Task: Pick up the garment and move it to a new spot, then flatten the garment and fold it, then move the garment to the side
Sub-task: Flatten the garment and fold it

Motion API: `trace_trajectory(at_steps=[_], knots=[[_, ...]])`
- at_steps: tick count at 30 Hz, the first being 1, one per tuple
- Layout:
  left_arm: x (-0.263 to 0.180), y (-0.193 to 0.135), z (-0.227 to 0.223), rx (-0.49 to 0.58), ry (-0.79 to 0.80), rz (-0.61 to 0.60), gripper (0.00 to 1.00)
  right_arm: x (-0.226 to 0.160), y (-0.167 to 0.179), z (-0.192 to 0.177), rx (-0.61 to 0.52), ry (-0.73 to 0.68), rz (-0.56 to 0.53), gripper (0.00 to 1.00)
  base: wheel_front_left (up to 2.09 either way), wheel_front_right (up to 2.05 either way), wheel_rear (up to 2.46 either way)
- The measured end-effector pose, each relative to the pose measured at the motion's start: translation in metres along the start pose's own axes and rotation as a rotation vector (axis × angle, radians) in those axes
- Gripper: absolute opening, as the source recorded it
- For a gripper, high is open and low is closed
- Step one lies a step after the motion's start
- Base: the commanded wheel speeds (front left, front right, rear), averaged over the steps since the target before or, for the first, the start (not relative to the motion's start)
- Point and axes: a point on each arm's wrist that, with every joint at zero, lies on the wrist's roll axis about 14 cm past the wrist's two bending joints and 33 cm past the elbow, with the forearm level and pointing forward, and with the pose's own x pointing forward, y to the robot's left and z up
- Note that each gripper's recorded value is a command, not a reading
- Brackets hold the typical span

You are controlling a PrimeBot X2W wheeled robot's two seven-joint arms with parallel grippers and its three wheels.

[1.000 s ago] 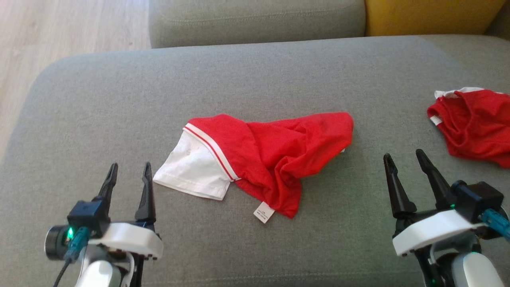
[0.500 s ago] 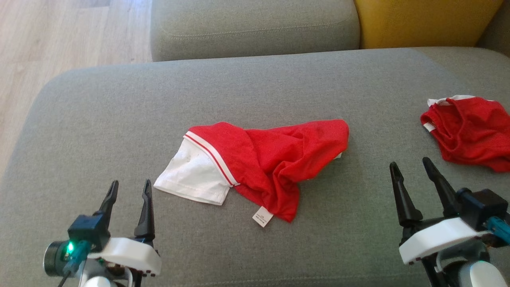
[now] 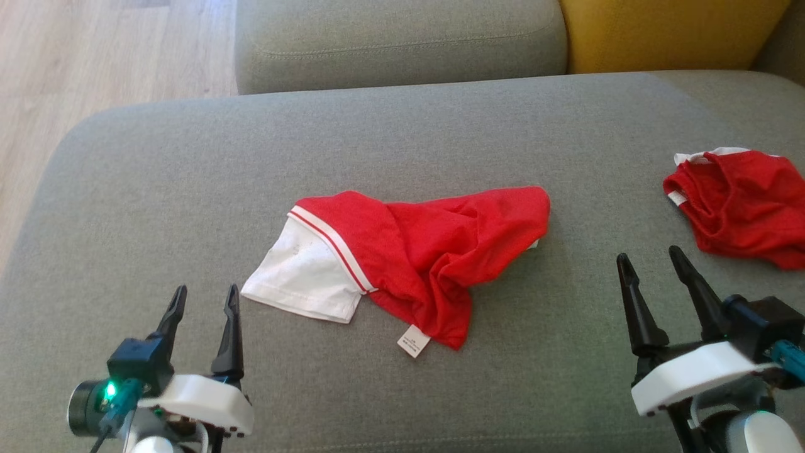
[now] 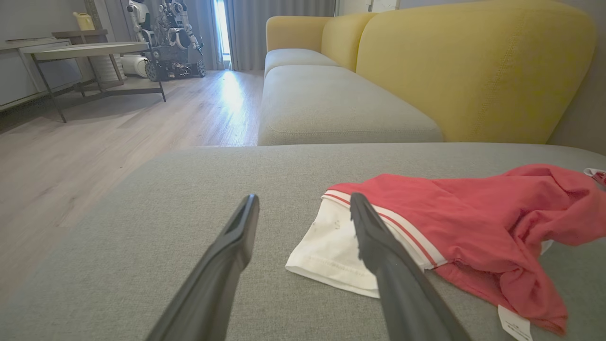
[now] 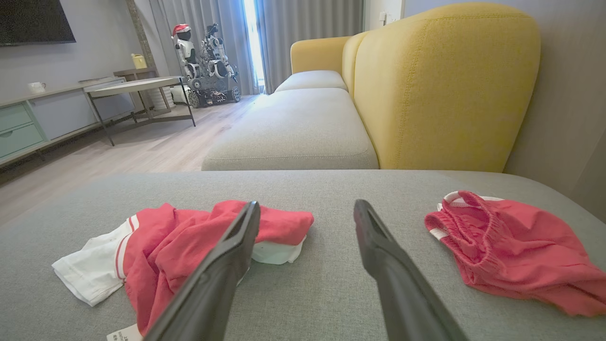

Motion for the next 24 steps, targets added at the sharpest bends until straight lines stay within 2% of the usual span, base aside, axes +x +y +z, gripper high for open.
trace_trajectory(at_steps=[13, 24], knots=[[0.0, 0.0, -0.004, 0.002, 0.011, 0.003, 1.0, 0.003, 0.005, -0.007, 0.013, 0.023, 0.015, 1.0, 0.0, 0.0, 0.0], [0.018, 0.008, 0.005, 0.005, -0.023, 0.02, 1.0, 0.028, 0.068, -0.082, 0.119, 0.263, 0.207, 1.0, 0.0, 0.0, 0.0]])
